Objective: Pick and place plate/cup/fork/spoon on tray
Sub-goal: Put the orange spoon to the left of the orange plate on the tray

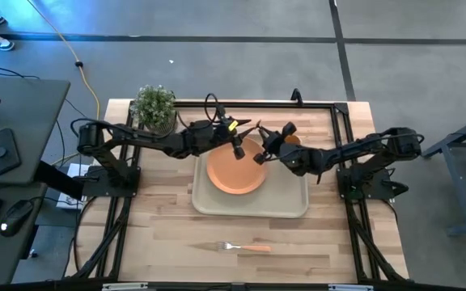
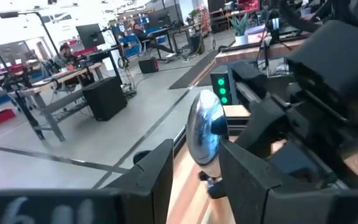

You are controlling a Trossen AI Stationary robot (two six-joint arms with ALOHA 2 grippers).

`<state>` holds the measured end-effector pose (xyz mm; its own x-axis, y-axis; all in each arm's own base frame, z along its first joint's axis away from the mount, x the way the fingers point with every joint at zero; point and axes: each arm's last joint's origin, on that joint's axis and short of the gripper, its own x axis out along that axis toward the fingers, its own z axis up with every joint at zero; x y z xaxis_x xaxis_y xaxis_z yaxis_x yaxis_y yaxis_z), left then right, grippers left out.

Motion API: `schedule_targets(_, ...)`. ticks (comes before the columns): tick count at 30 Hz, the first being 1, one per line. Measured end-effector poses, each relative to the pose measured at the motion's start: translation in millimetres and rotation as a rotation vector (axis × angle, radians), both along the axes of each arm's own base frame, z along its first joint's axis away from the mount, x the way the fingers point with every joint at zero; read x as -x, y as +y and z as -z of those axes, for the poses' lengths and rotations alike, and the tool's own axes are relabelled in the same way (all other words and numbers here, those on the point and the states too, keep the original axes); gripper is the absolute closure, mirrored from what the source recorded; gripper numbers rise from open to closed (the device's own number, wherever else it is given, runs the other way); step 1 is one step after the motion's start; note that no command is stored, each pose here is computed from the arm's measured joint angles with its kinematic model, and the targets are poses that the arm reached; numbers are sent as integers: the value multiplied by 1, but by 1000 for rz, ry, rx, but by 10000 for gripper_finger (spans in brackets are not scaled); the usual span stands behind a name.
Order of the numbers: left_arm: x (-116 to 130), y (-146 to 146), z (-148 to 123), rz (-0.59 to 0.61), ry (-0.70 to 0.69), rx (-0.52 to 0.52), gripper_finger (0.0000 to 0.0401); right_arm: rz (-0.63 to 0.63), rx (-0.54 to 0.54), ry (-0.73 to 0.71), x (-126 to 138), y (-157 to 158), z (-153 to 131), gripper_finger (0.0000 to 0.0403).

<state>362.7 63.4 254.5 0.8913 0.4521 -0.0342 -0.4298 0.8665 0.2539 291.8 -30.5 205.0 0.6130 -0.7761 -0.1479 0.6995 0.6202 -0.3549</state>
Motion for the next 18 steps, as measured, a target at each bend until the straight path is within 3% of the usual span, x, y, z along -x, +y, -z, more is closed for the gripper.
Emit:
schedule_targets(10,-2,4,-7,-15,2,-18,286,43,-32,-37,3,-26,-1,386)
schedule_targets(15,-1,7,-9,-51,-9,-28,286,-36,-38,-61,1,-27,-3,386)
schedule_targets(18,-1,11,-10,-10,-18,-29,286,-90,-16,-85,-1,-26,-8,386)
